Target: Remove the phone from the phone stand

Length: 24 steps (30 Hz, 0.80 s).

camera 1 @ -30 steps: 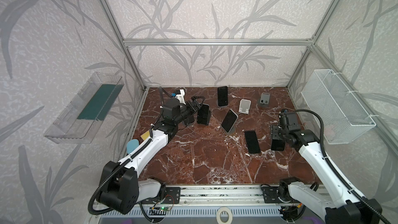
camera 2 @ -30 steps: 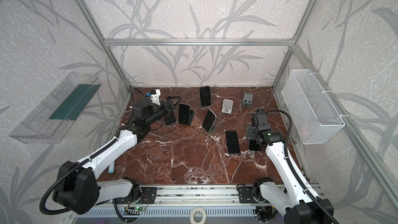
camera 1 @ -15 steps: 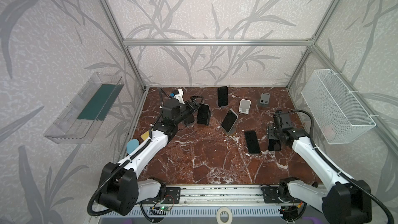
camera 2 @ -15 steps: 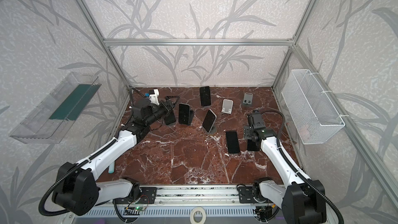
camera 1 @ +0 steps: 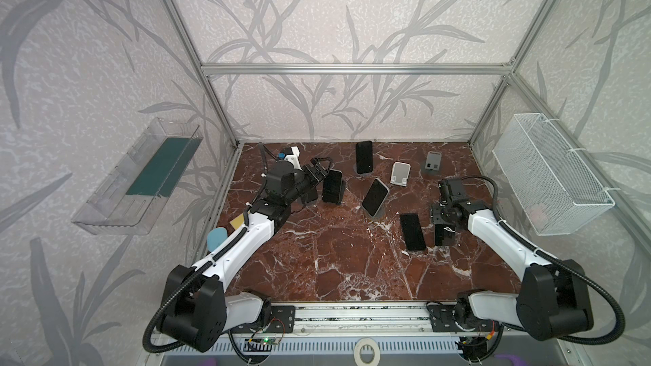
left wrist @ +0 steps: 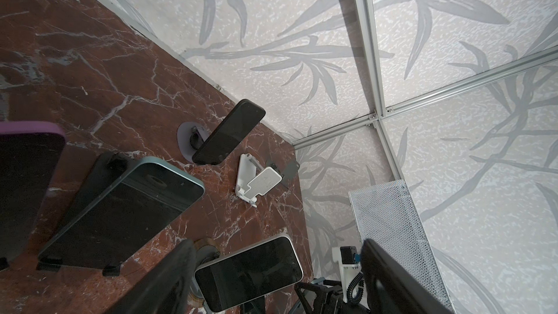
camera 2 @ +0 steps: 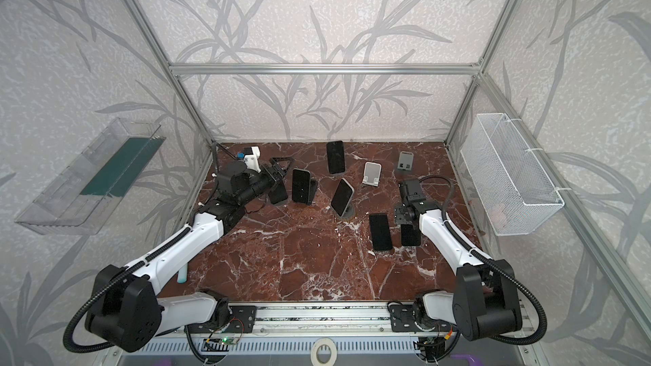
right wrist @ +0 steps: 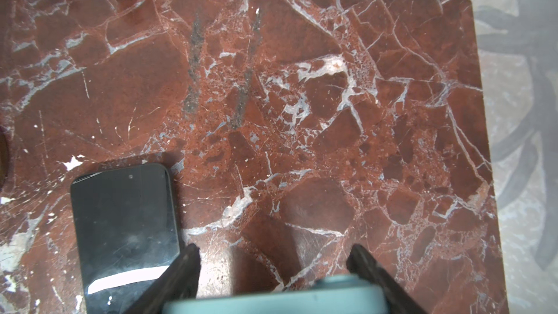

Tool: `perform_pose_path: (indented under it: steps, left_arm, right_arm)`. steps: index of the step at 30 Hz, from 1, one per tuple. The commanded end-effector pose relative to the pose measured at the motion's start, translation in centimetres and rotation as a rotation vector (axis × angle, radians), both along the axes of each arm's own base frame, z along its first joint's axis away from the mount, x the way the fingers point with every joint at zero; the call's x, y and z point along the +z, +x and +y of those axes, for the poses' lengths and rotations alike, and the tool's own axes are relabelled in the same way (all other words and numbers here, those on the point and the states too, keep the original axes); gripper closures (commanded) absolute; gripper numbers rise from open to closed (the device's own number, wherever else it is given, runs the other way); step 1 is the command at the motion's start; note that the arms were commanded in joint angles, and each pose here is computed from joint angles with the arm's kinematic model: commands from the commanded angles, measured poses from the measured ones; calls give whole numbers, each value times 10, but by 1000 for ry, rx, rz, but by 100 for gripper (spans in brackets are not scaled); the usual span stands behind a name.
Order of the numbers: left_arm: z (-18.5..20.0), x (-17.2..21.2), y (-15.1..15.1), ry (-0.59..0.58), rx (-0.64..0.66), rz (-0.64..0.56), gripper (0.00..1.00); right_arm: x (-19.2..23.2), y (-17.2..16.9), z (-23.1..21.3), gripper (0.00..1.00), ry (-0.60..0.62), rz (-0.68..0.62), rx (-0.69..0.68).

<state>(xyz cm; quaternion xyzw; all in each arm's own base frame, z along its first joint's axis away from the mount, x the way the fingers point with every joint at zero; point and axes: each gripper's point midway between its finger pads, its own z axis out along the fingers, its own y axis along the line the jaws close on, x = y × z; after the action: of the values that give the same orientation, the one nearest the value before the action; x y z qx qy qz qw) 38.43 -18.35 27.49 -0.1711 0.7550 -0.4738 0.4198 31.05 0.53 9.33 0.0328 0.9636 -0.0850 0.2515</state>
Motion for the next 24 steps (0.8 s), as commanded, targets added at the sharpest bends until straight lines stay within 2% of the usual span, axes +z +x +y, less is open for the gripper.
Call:
perform_pose_path:
  steps: [1,10,18,24]
  left_arm:
    - [1,-3,0,14,2,-3,14]
    - [1,-1,-1,13,2,-8,14]
    - [0,1,-2,8,-6,-11,14]
    - [-1,1,-1,8,-7,-14,14]
  right_arm:
    - [7,13,6,35,20,-21,27]
    - [-11,16,11,33,18,102,61]
    - [-28,20,26,34,94,150,85]
    - [-34,24,26,33,81,178,98]
